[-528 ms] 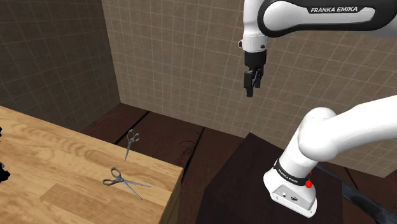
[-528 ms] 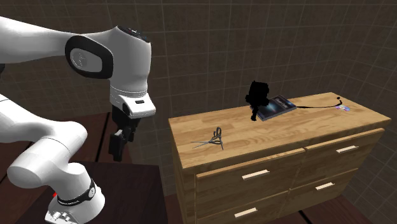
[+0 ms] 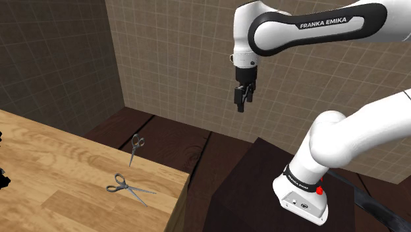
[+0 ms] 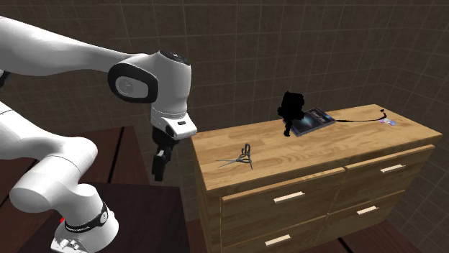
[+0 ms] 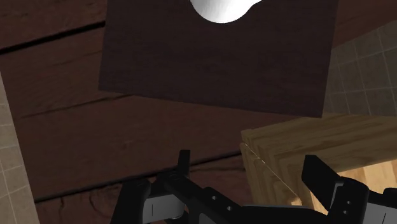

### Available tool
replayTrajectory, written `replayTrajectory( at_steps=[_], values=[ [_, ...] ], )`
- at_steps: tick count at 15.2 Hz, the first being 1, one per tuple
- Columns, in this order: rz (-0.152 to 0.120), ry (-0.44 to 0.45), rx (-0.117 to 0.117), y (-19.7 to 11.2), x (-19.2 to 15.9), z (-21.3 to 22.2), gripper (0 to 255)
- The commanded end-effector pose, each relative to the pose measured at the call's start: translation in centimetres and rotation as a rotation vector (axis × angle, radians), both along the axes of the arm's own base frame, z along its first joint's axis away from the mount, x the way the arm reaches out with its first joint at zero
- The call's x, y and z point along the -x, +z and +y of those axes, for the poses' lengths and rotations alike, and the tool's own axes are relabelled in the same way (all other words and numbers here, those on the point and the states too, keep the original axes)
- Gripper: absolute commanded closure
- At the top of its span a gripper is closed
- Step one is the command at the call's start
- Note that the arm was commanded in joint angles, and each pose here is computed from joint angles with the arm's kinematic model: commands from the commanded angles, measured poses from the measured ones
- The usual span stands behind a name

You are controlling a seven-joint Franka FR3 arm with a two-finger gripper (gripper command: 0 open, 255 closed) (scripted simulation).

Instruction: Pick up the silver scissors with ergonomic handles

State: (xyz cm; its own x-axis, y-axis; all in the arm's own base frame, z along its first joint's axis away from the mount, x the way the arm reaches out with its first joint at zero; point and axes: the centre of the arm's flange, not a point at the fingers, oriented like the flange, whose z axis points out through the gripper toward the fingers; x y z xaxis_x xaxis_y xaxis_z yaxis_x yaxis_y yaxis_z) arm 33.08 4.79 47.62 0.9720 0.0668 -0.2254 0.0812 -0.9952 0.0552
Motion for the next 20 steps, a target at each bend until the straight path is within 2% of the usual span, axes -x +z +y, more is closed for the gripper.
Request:
replayTrajectory(
  at_steps=[1,20],
  values=[
    [-0.011,0.008,-0.011,-1.5,-0.8,1.5,0],
    [-0.094,0.092,-0.106,-14.8,-10.1,18.5,0]
  ],
)
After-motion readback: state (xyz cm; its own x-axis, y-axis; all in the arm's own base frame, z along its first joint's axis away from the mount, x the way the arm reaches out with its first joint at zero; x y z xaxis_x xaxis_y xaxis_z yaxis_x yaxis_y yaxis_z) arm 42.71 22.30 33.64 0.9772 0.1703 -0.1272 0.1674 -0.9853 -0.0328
